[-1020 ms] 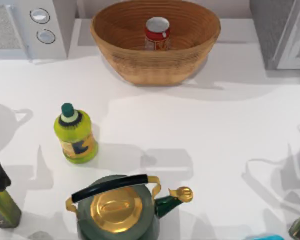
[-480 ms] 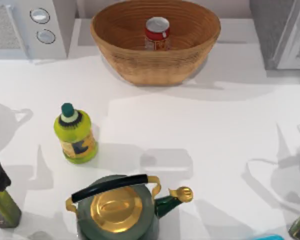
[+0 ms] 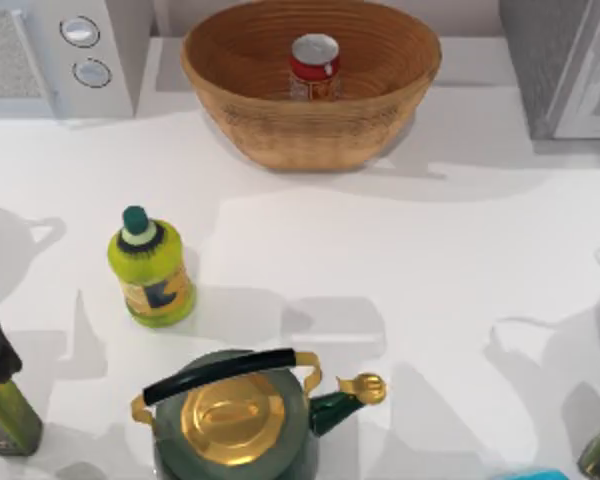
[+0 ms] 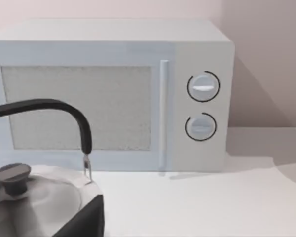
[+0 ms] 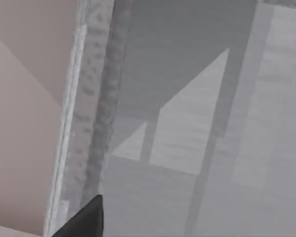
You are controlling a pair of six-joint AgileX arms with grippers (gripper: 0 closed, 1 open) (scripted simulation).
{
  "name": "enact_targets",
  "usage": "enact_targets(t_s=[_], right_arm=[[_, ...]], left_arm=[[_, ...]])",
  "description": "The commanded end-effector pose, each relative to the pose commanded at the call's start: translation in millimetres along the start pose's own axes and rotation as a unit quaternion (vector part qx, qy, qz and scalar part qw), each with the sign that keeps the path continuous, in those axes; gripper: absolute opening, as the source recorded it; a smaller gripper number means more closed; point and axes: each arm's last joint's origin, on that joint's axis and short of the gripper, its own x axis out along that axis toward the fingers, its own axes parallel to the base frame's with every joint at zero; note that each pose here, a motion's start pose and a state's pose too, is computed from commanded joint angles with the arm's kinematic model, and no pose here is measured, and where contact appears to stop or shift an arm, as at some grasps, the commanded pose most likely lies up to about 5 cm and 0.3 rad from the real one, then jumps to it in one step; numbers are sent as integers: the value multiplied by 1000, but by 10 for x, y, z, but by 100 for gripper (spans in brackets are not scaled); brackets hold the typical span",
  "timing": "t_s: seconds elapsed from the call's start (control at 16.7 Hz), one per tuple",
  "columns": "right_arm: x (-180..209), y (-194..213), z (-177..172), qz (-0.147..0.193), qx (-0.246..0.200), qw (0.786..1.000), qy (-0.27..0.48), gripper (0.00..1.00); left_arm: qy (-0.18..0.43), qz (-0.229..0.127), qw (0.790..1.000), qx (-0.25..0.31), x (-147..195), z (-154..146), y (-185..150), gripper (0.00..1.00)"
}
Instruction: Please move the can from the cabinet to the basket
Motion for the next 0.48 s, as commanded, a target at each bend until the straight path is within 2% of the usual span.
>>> enact_targets(t_s=[0.18,0.48], right_arm=[[-95,-368,-294,-22,11,999,37,100],[-418,-759,-779,-59,71,991,96,100]], left_arm=[[0,0,1000,0,0,0,0,100],[0,0,1000,0,0,0,0,100]])
